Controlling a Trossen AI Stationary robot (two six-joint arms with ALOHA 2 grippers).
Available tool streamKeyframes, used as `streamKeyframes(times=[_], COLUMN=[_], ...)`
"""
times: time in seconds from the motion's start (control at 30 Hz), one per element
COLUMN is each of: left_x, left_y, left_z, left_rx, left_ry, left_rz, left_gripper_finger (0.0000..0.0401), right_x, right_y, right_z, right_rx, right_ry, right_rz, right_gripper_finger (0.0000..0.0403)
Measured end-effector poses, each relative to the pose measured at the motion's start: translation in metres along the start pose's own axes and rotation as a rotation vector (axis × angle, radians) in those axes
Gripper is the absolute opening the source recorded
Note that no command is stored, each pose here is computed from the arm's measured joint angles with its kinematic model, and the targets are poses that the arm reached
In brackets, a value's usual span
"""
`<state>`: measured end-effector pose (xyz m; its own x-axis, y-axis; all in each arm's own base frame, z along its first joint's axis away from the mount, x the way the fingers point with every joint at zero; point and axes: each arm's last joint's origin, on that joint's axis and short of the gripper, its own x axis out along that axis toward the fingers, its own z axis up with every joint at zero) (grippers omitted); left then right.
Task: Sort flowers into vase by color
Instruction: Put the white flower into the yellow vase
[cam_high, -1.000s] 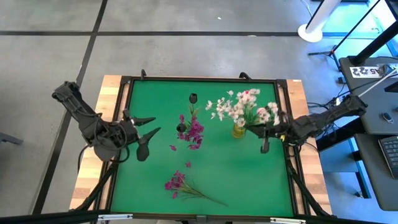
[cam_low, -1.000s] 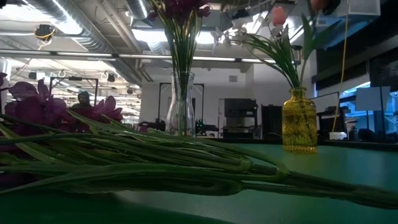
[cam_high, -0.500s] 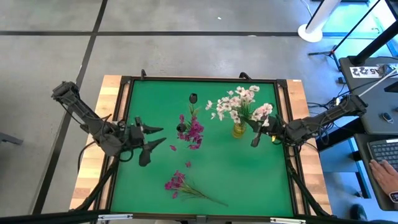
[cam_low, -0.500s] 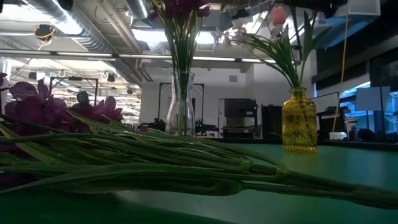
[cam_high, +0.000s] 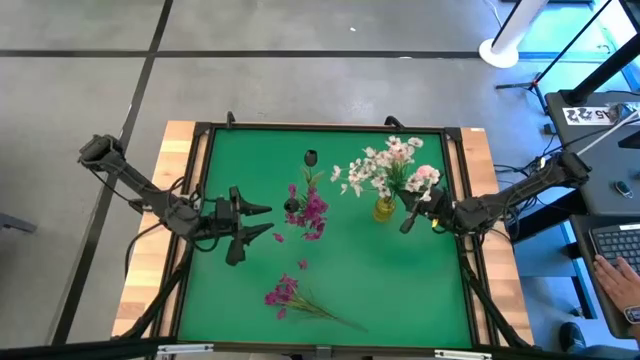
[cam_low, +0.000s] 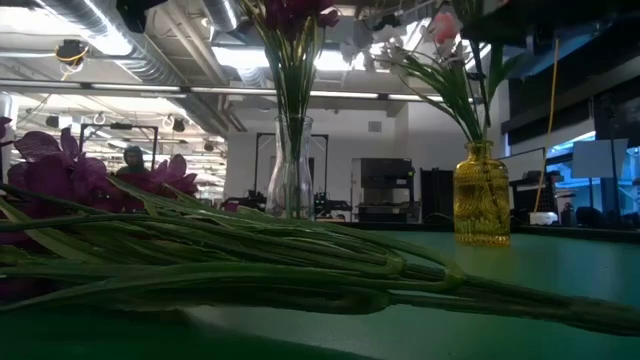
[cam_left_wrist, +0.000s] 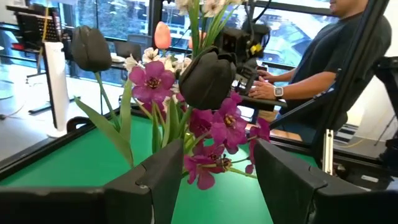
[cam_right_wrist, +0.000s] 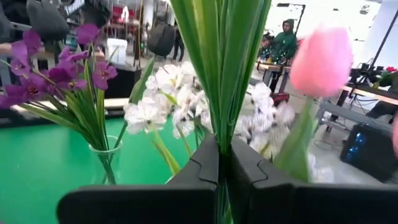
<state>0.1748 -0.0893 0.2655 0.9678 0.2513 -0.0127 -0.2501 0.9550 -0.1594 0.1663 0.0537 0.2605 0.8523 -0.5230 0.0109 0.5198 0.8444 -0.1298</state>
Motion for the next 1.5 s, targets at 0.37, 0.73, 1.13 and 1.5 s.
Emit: streamKeyframes(times=[0.37,0.73,1.13,1.5], left_x=[0.000,0.000,0.000,0.000], left_y=[0.000,0.000,0.000,0.000], left_z=[0.000,-0.001,-0.001,-0.002], left_rx=[-0.006,-0.006,-0.006,-0.014], left_ry=[0.003,0.006,0.010,0.017], left_rz=[-0.018,-0.017,-0.017,-0.016], left_gripper_finger=[0.0192,0.0192,0.0192,0.0192], right_x=[-0.009,-0.001,0.006,0.005], right_y=[-0.007,0.006,0.020,0.021], right_z=[-0.032,-0.048,-0.075,-0.087], right_rx=[0.070,0.020,0.036,0.116], right_ry=[-0.133,-0.068,0.058,0.136], right_rz=[0.024,0.034,0.006,0.014], right_gripper_finger=[0.0005,0.0005,0.0021,0.0058])
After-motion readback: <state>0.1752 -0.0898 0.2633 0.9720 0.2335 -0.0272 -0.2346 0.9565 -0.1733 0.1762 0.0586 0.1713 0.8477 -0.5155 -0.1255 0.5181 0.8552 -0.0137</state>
